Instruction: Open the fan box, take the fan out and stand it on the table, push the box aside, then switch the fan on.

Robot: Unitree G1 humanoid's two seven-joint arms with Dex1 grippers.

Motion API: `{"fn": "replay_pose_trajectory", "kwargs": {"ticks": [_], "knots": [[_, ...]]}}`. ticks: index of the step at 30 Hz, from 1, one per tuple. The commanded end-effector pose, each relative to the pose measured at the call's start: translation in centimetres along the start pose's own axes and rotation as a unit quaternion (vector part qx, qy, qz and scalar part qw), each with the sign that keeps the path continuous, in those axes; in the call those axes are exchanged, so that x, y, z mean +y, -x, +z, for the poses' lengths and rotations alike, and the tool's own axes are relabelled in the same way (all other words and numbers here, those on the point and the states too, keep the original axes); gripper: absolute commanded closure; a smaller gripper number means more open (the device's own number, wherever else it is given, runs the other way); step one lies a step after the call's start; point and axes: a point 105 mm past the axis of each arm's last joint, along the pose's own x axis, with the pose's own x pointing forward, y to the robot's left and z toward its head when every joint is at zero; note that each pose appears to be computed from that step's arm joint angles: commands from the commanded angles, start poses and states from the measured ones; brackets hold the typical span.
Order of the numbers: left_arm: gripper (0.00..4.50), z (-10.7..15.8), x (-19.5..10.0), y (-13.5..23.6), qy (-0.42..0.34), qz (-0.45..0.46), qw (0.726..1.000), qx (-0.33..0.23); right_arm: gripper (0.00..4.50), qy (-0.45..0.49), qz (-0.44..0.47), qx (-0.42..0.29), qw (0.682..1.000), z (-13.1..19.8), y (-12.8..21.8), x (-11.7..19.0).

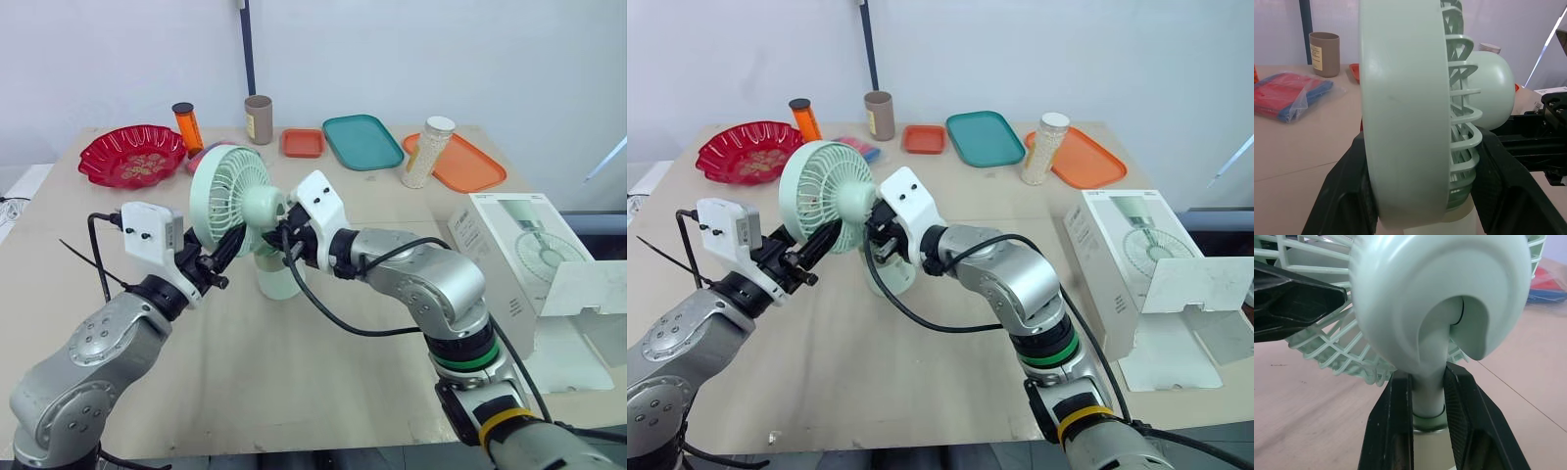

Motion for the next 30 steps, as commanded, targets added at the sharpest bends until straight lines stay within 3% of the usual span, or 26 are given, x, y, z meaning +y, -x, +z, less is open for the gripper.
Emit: {"fn": "replay_pose_trajectory", "kwargs": {"ticks": [1, 4, 5, 12, 25, 30], "knots": [[1.31, 2.4, -0.7, 0.6, -0.020, -0.012, 0.998, -0.051, 4.12, 0.008, 0.014, -0.022, 1.000, 1.0, 0.3, 0.9], [0.16, 2.6, -0.3, 0.8, -0.024, -0.004, 0.998, -0.052, 4.12, 0.004, 0.014, -0.022, 1.000, 1.0, 0.3, 0.9], [0.06, 2.7, -0.1, 0.9, -0.025, -0.002, 0.998, -0.051, 4.12, 0.004, 0.013, -0.022, 1.000, 0.9, 0.3, 0.9], [0.06, 3.1, -0.6, 2.1, -0.022, -0.036, 0.998, -0.035, 4.12, -0.001, 0.012, -0.019, 1.000, 0.7, 0.3, 0.8], [0.06, 2.5, 0.0, 6.4, -0.008, -0.055, 0.997, 0.049, 4.12, -0.007, 0.011, -0.020, 1.000, 0.5, 0.3, 0.6], [0.06, 1.4, 1.0, 9.1, -0.018, -0.050, 0.993, 0.109, 4.12, -0.006, 0.013, -0.021, 1.000, 0.5, 0.4, 0.7]]}}
